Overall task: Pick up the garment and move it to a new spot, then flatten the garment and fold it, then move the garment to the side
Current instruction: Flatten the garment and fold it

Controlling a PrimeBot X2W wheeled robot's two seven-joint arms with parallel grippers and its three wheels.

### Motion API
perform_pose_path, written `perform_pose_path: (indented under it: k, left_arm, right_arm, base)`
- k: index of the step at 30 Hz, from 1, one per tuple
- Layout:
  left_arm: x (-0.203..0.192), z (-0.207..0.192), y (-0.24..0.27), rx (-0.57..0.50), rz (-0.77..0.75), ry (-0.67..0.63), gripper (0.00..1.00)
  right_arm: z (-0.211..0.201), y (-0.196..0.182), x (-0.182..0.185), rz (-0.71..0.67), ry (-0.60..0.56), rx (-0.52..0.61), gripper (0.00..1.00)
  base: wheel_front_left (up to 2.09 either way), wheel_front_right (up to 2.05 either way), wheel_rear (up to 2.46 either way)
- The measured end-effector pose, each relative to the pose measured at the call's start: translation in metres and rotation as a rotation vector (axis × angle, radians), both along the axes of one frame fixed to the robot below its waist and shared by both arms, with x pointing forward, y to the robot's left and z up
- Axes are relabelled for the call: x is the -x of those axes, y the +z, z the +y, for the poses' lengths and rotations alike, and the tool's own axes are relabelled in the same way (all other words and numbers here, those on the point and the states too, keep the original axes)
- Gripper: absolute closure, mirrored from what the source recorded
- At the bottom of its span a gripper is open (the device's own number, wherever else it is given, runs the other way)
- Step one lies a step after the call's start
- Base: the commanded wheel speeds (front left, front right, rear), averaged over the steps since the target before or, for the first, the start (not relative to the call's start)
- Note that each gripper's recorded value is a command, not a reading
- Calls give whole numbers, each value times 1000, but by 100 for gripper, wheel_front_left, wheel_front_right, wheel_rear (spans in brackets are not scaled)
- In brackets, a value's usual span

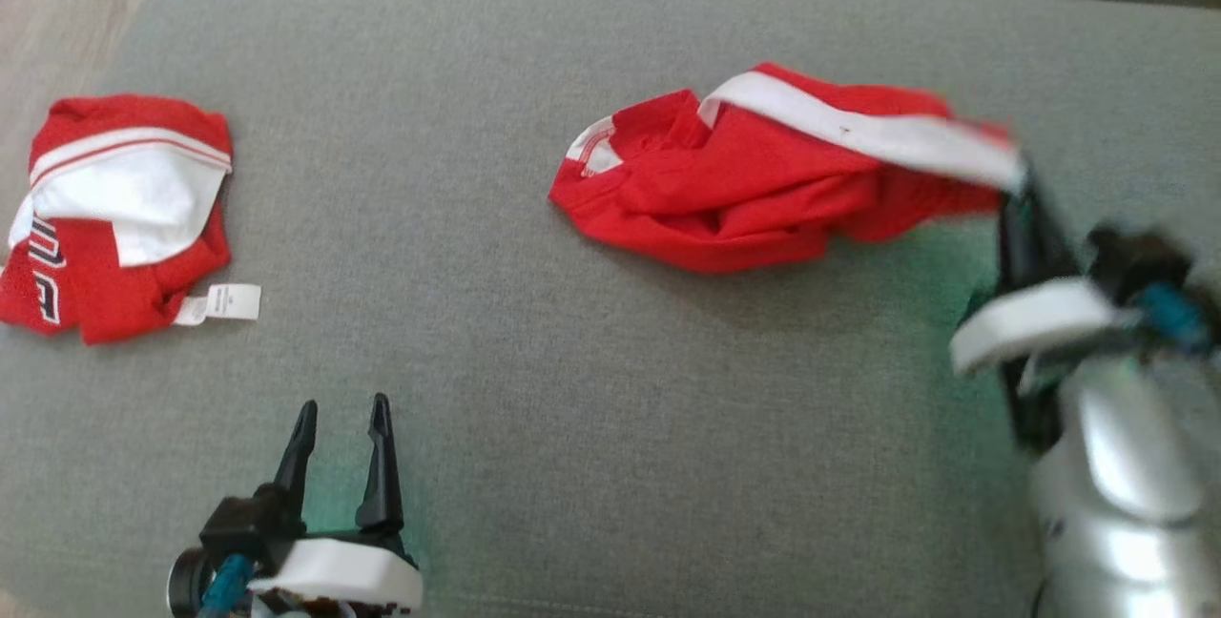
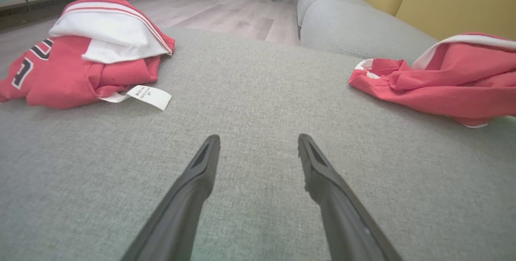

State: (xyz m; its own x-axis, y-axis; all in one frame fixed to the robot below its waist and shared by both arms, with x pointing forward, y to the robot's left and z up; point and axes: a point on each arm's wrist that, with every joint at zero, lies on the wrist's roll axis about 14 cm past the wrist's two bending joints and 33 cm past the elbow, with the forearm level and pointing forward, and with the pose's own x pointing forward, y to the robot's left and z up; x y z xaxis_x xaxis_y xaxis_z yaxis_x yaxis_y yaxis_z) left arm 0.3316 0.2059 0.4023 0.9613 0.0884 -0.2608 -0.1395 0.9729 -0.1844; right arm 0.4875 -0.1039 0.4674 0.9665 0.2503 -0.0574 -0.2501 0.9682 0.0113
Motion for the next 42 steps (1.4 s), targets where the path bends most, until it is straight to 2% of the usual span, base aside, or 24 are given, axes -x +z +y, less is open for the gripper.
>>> perform_pose_path:
  k: [4, 7, 8, 11, 14, 18, 23, 26, 29, 32, 35, 37, 38, 39, 40, 41, 42]
  left_arm:
    - [-1, -2, 10, 9, -35, -3, 0]
    - [3, -5, 15, 10, -52, -7, 0]
    - [3, -5, 15, 10, -52, -7, 0]
    - [12, -10, 16, 21, -58, -18, 0]
    - [20, -9, 17, 31, -64, -6, 0]
    - [30, -6, 19, 40, -71, 15, 0]
    - [46, 2, 13, 50, -57, 58, 0]
    - [53, 5, 8, 53, -39, 72, 0]
    - [53, 5, 6, 52, -33, 71, 0]
    - [49, 0, 5, 49, -27, 51, 0]
    - [43, -6, 4, 43, -21, 21, 0]
    - [38, -12, 3, 44, -17, -1, 0]
    - [36, -14, 2, 43, -14, -12, 0]
    - [34, -18, 1, 41, -11, -25, 0]
    - [31, -21, 1, 37, -8, -39, 0]
    - [28, -24, 0, 36, -7, -52, 0]
    - [25, -27, 1, 33, -7, -67, 0]
  right_arm:
    - [-6, 108, -29, -296, -2, 32, 100]
    - [5, 187, -33, -494, 37, 56, 100]
    - [5, 187, -33, -494, 37, 56, 100]
    - [28, 238, -26, -613, 107, 91, 100]
    - [63, 258, -20, -656, 200, 126, 100]
    - [115, 258, -14, -650, 331, 166, 100]
    - [152, 267, -7, -652, 401, 118, 100]
    - [148, 278, -11, -666, 377, 86, 100]
    - [124, 268, -22, -634, 313, 96, 100]
    - [81, 229, -34, -540, 227, 125, 100]
    - [32, 156, -31, -372, 137, 157, 100]
    - [-3, 97, -16, -231, 74, 176, 100]
    - [-20, 70, -6, -163, 43, 182, 88]
    - [-35, 44, 7, -98, 16, 194, 13]
    - [-48, 22, 20, -43, -8, 206, 13]
    - [-60, 4, 33, 5, -32, 215, 0]
    - [-69, -10, 45, 43, -51, 220, 0]
  base:
    - [0, 0, 0]
    - [0, 0, 0]
    - [0, 0, 0]
    - [0, 0, 0]
    - [0, 0, 0]
    - [0, 0, 0]
    - [0, 0, 0]
    - [0, 0, 0]
    - [0, 0, 0]
    - [0, 0, 0]
    - [0, 0, 0]
    - [0, 0, 0]
    - [0, 0, 0]
    - [0, 0, 0]
    - [0, 0, 0]
    - [0, 0, 0]
    - [0, 0, 0]
